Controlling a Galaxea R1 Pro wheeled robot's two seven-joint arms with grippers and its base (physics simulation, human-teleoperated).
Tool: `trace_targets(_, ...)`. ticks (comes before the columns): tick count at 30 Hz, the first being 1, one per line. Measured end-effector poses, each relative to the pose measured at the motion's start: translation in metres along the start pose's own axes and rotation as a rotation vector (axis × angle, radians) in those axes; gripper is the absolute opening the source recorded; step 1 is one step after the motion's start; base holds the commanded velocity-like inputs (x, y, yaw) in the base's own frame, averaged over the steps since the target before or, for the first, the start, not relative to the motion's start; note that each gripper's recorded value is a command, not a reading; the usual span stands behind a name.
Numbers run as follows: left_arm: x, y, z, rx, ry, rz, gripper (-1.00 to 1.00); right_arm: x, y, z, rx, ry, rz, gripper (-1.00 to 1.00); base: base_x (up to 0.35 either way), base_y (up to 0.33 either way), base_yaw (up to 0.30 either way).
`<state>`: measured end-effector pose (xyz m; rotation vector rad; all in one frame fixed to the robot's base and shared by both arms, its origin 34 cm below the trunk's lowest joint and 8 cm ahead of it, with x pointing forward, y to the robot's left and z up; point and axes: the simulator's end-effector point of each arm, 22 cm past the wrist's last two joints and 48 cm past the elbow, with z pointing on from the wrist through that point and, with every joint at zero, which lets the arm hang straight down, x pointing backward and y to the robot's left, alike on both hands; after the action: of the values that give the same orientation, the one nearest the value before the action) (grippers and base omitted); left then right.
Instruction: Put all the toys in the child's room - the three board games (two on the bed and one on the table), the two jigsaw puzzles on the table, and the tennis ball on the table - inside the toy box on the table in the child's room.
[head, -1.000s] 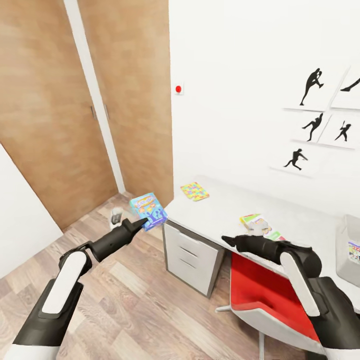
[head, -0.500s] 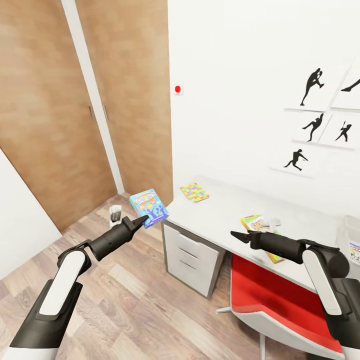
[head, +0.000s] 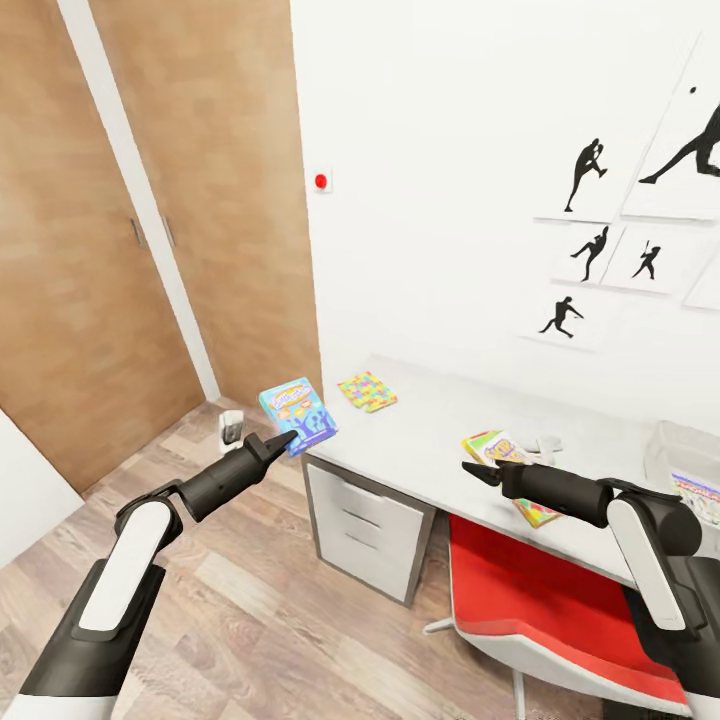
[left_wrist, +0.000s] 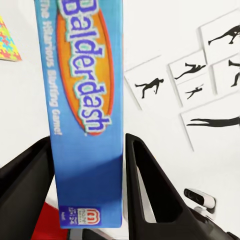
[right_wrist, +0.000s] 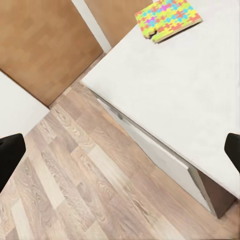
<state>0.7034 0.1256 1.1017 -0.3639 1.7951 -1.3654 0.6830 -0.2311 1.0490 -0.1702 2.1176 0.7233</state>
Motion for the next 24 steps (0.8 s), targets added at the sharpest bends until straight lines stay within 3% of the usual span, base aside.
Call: trace_targets(24,-0.0017,-0.0059,-0.0014,0.006,-0.004,0.01,-1.0,-0.0057,0.0026,-0.0043,-0.001,-0.012,-0.006,1.0,0.014,0.0,-0.279)
